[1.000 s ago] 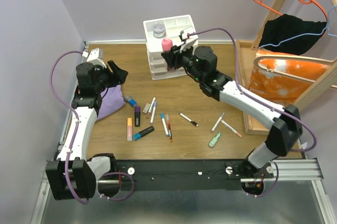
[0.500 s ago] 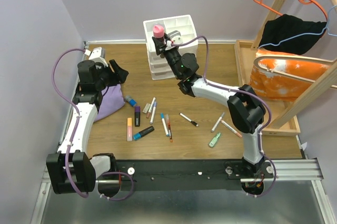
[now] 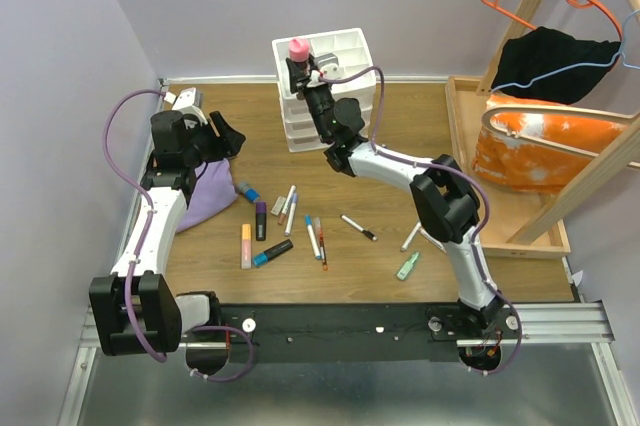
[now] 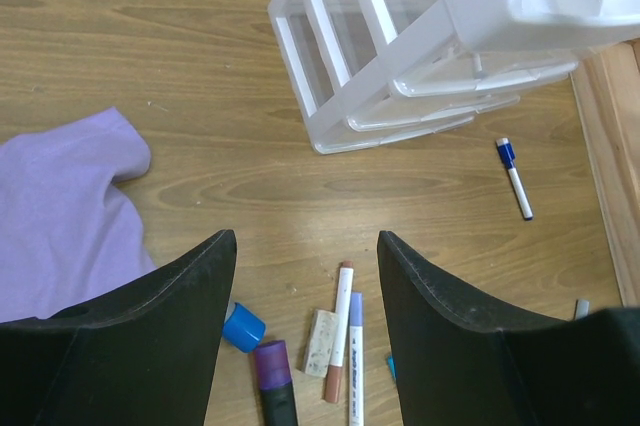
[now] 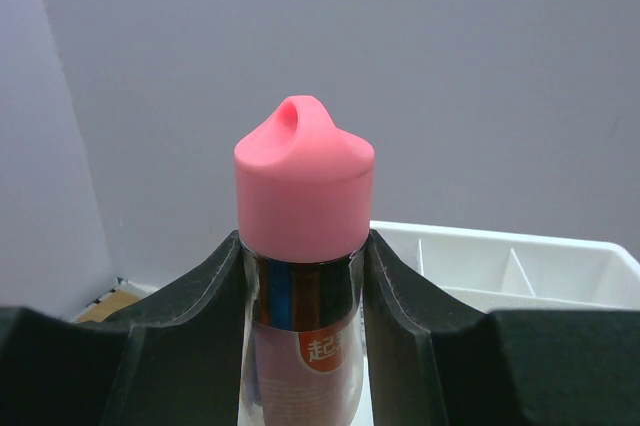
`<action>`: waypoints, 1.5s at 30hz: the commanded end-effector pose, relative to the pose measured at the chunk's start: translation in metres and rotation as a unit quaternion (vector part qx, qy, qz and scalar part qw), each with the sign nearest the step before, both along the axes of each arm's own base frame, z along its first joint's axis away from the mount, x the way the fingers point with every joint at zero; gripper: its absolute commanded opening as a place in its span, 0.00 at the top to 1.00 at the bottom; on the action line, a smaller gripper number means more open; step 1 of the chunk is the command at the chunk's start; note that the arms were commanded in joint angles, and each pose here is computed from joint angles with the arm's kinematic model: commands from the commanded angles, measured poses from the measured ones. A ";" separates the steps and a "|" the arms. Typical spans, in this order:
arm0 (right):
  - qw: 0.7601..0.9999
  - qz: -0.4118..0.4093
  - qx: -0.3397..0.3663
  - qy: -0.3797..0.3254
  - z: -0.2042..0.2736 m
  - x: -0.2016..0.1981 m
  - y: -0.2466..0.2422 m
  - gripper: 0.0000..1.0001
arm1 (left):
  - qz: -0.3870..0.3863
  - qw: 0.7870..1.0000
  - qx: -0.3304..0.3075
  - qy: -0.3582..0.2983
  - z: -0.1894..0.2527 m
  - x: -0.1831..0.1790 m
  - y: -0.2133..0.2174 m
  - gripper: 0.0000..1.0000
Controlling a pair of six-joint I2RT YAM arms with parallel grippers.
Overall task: Sort the stationery into containers
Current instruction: Place the stationery in the storage box.
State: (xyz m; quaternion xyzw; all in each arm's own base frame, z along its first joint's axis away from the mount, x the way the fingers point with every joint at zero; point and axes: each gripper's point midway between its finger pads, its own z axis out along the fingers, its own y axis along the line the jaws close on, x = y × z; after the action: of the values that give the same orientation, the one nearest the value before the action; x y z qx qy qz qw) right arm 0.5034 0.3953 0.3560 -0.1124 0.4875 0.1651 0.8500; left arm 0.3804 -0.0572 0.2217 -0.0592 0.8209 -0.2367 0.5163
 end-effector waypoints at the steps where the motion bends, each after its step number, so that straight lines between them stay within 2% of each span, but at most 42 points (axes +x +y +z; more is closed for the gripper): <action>1: 0.999 -0.032 0.032 0.001 -0.001 0.022 -0.008 0.99 | -0.007 1.000 0.000 -0.022 0.017 0.006 0.000 0.32; 15: 0.998 -0.047 0.030 0.016 -0.024 0.047 -0.004 0.98 | -0.006 1.000 0.002 -0.016 0.012 0.008 0.001 0.32; 21: 0.998 -0.055 0.029 0.028 -0.028 0.052 -0.004 0.83 | -0.005 1.000 0.001 -0.019 0.013 0.007 0.001 0.32; 25: 0.997 -0.061 0.030 0.033 -0.030 0.052 -0.008 0.67 | -0.004 1.000 0.000 -0.018 0.012 0.006 0.001 0.32; 32: 0.997 -0.059 0.031 0.040 -0.024 0.048 -0.010 0.55 | -0.003 1.000 -0.003 -0.021 0.013 0.002 0.000 0.31; 37: 0.997 -0.054 0.021 0.051 -0.026 0.046 -0.009 0.40 | -0.003 1.000 -0.002 -0.027 0.016 0.000 0.001 0.29; 39: 0.997 -0.053 0.022 0.052 -0.024 0.044 -0.010 0.38 | -0.005 1.000 -0.003 -0.029 0.017 0.000 0.000 0.28; 40: 0.997 -0.054 0.021 0.053 -0.024 0.044 -0.011 0.35 | -0.004 1.000 -0.002 -0.031 0.018 -0.001 0.000 0.23; 41: 0.997 -0.053 0.018 0.054 -0.025 0.043 -0.011 0.34 | -0.004 0.999 -0.003 -0.031 0.018 -0.001 0.000 0.22; 45: 0.997 -0.054 0.018 0.052 -0.015 0.037 -0.013 0.33 | -0.003 0.999 -0.005 -0.038 0.024 -0.001 0.000 0.21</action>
State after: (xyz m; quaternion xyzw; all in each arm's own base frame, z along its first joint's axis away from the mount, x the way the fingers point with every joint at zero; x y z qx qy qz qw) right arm 0.5521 0.3916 0.3110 -0.0749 0.5420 0.1331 0.8264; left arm 0.3813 -0.0578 0.2307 -0.0560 0.8141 -0.2395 0.5260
